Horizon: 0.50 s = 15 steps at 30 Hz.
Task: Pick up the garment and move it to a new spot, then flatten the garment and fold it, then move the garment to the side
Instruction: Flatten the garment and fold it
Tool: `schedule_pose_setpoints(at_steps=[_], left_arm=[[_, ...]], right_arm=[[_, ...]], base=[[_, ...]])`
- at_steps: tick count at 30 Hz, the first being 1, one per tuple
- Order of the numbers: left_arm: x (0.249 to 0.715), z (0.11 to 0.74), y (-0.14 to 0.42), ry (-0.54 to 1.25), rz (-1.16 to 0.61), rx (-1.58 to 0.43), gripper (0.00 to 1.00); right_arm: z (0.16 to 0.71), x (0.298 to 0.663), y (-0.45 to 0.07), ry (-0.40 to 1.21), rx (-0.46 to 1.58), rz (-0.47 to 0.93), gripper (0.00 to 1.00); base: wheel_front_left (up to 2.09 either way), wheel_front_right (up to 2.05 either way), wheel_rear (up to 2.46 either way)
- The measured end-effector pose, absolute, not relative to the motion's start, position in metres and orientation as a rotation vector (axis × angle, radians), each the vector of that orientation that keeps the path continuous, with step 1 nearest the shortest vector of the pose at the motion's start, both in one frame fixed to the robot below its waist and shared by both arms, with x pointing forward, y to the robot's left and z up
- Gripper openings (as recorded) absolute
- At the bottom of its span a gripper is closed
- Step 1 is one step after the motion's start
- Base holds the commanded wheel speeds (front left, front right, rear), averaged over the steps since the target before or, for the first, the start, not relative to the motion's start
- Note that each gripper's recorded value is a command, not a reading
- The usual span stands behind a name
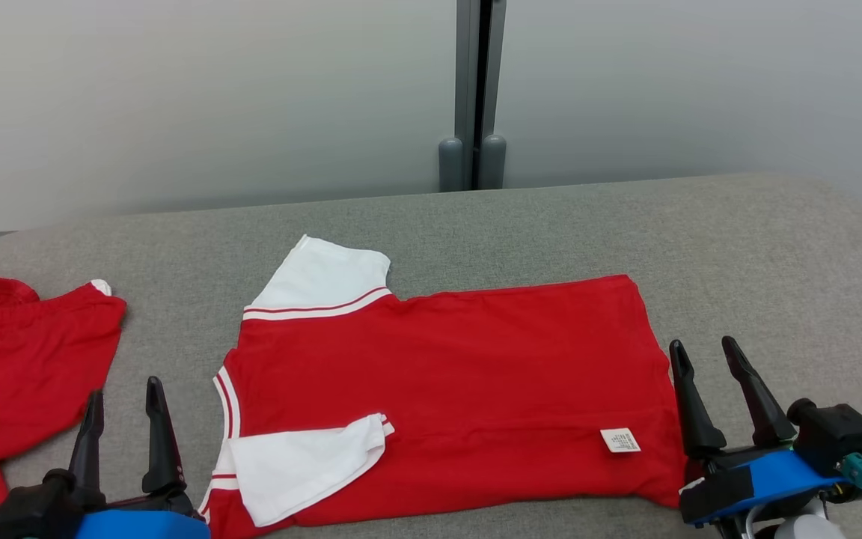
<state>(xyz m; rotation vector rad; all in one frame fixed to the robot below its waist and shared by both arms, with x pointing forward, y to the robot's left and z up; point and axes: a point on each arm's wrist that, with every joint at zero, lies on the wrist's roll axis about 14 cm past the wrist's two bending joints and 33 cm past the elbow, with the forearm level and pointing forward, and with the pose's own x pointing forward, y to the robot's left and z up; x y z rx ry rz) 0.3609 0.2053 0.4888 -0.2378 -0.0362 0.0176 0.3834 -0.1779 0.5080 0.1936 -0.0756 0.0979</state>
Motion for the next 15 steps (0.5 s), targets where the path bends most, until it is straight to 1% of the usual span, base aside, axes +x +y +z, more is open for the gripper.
schedule_pose_setpoints(at_steps=[4,9,10,15], left_arm=[[0.360,0.500,0.208,-0.072,0.023,-0.180,1.00],[0.356,0.500,0.207,-0.068,0.011,-0.102,1.00],[0.354,0.499,0.205,-0.062,-0.004,-0.062,1.00],[0.347,0.493,0.202,-0.042,-0.009,-0.047,1.00]], right_arm=[[0.517,0.378,-0.173,-0.108,0.202,0.098,1.00],[0.518,0.370,-0.167,-0.113,0.202,0.104,1.00],[0.515,0.366,-0.164,-0.105,0.192,0.113,1.00],[0.509,0.358,-0.155,-0.088,0.196,0.130,1.00]], base=[[0.00,0.00,0.00],[0.00,0.00,0.00],[0.00,0.00,0.00],[0.00,0.00,0.00]])
